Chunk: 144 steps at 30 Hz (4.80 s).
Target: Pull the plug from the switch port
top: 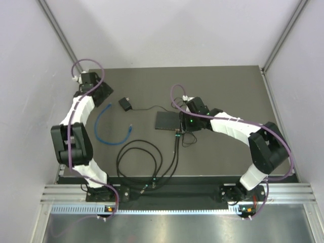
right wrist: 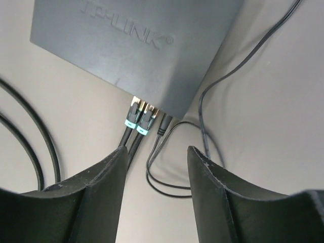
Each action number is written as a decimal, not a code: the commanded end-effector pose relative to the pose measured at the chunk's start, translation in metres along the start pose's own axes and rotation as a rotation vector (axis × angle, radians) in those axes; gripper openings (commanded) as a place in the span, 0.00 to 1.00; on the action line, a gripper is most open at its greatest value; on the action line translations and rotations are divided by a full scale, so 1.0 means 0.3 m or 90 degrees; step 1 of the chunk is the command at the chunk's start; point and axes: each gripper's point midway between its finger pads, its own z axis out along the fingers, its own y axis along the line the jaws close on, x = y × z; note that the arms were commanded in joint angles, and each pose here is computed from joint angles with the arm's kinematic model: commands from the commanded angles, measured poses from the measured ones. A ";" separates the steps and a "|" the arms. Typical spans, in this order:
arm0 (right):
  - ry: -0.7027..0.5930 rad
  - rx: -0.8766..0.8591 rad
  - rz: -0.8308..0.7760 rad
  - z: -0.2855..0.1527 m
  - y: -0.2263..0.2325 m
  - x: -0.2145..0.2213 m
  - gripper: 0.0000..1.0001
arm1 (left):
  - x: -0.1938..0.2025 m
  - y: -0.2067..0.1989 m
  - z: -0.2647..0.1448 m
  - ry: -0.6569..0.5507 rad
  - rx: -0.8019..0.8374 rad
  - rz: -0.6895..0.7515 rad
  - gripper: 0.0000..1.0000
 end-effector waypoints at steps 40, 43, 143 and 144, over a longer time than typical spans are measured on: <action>-0.101 -0.045 -0.029 0.237 -0.054 -0.372 0.41 | 1.240 -0.416 -0.396 0.349 0.495 0.021 0.65; -0.090 -0.028 -0.049 0.268 -0.080 -0.351 0.43 | 1.243 -0.414 -0.387 0.348 0.487 0.029 0.64; -0.066 -0.085 0.053 0.002 0.034 -0.108 0.40 | 1.368 -0.184 -0.155 0.461 0.297 -0.025 0.00; -0.075 -0.094 0.054 -0.006 0.054 -0.103 0.38 | 1.364 -0.186 -0.157 0.459 0.298 -0.024 0.00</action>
